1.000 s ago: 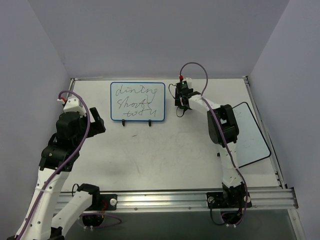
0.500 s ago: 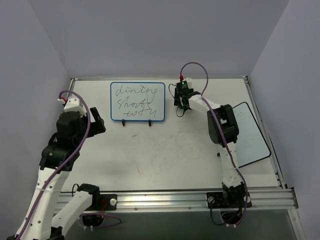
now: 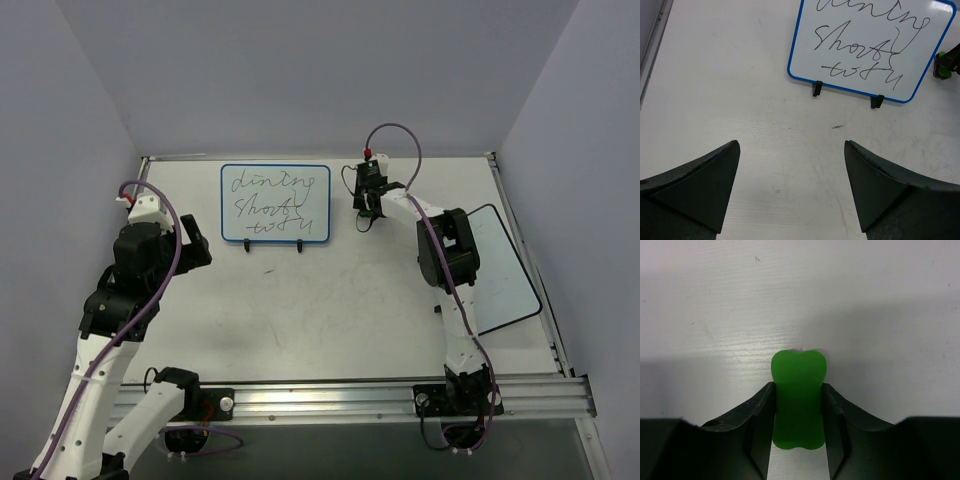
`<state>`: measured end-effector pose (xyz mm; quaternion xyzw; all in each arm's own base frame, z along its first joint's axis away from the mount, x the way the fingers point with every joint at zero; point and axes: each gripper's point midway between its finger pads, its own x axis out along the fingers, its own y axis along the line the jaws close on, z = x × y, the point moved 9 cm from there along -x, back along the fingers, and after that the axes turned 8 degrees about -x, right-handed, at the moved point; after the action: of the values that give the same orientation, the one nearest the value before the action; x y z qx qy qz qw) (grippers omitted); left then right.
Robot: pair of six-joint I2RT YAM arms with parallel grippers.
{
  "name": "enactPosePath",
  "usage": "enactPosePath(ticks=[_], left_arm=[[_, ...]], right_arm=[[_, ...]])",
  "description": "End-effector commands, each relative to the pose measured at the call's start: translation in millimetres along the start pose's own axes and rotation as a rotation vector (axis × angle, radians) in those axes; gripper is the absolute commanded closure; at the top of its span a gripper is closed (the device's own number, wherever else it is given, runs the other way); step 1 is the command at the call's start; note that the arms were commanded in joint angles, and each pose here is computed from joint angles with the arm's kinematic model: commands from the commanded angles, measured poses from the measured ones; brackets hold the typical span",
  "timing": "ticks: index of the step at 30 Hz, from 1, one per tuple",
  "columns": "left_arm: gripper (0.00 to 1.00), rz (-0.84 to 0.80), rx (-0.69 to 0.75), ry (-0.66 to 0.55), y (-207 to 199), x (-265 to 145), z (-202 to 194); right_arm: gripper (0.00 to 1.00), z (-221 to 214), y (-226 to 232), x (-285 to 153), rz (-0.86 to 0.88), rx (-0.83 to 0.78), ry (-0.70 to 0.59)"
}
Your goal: Erase the whiteboard
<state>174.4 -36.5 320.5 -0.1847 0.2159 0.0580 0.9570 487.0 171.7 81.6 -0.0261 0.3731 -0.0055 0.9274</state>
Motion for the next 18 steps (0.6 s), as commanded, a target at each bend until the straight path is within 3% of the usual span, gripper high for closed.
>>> enactPosePath(ticks=[1,10,18], left_arm=[[0.06,-0.027,-0.004,-0.033,-3.7,-0.7,7.5],[0.06,-0.026,-0.003,-0.03,-3.8,0.1,7.2],[0.06,-0.011,-0.007,-0.022,-4.1,4.6,6.5]], right_arm=[[0.7,5.8,-3.3,-2.3,-0.001,0.016,-0.018],[0.9,4.9,-5.9,-12.1,-0.006,0.021,-0.021],[0.92,19.9,-12.5,-47.8,-0.025,0.041,-0.082]])
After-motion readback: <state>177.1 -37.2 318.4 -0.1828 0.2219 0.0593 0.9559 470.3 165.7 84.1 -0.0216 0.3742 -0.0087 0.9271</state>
